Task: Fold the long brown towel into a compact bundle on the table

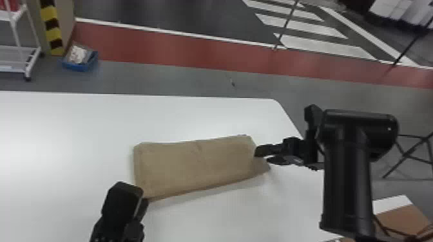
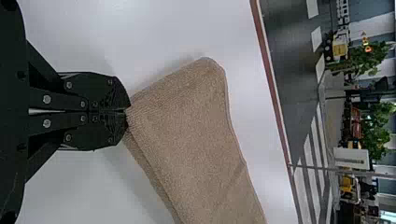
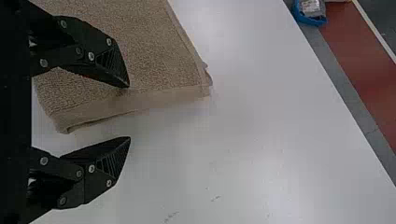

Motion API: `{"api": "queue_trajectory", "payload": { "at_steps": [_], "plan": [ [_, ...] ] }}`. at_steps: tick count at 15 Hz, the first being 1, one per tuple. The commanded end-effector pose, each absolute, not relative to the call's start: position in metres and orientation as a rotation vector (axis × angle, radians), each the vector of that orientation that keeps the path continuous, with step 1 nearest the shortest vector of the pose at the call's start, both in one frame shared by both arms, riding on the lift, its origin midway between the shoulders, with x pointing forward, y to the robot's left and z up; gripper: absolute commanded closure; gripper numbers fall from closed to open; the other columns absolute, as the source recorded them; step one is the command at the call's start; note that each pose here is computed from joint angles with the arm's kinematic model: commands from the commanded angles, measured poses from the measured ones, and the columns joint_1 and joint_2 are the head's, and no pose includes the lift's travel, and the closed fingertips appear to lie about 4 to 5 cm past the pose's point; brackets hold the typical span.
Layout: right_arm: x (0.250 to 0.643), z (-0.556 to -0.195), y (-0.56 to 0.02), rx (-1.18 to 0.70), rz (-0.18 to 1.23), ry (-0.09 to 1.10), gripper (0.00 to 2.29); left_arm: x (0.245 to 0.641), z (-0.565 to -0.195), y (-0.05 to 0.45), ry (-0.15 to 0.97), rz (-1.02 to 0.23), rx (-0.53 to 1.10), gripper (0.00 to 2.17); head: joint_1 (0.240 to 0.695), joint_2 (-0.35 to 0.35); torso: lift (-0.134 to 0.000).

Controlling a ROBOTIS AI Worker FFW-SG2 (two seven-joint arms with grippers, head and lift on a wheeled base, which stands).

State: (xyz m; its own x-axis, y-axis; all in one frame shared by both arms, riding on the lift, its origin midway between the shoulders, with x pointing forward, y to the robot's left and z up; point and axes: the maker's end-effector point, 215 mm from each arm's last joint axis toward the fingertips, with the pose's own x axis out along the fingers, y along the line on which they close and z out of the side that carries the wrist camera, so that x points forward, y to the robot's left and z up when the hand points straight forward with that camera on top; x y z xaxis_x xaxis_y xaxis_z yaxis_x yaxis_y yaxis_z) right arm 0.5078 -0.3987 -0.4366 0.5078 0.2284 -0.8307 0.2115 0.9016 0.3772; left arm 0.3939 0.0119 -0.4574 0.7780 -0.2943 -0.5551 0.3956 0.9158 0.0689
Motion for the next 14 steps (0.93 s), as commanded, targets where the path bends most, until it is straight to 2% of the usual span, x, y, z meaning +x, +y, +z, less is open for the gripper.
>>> {"api": "queue_trajectory", "payload": {
  "at_steps": [1, 4, 7, 8, 10, 12, 14],
  "plan": [
    [0.505, -0.441, -0.398, 0.469, 0.003, 1.065, 0.59, 0.394, -0.457, 0.012, 0.565, -0.375, 0.181, 1.94, 0.695, -0.350, -0.125],
    [0.506, -0.446, -0.395, 0.467, -0.006, 1.077, 0.70, 0.395, -0.455, 0.011, 0.561, -0.375, 0.180, 1.94, 0.695, -0.350, -0.125],
    [0.511, -0.442, -0.388, 0.487, 0.008, 1.063, 0.71, 0.396, -0.454, 0.013, 0.558, -0.372, 0.180, 1.94, 0.695, -0.350, -0.125],
    [0.514, -0.439, -0.386, 0.501, 0.015, 1.053, 0.82, 0.397, -0.454, 0.013, 0.556, -0.372, 0.179, 1.94, 0.695, -0.350, -0.125],
    [0.514, -0.438, -0.385, 0.512, 0.022, 1.047, 0.85, 0.398, -0.453, 0.013, 0.553, -0.372, 0.179, 1.94, 0.695, -0.350, -0.125],
    [0.514, -0.437, -0.387, 0.515, 0.021, 1.044, 1.17, 0.400, -0.454, 0.016, 0.553, -0.369, 0.178, 1.94, 0.695, -0.350, -0.125],
    [0.514, -0.437, -0.388, 0.530, 0.016, 1.039, 1.16, 0.400, -0.455, 0.016, 0.556, -0.369, 0.176, 1.94, 0.695, -0.350, -0.125]
  ]
}}
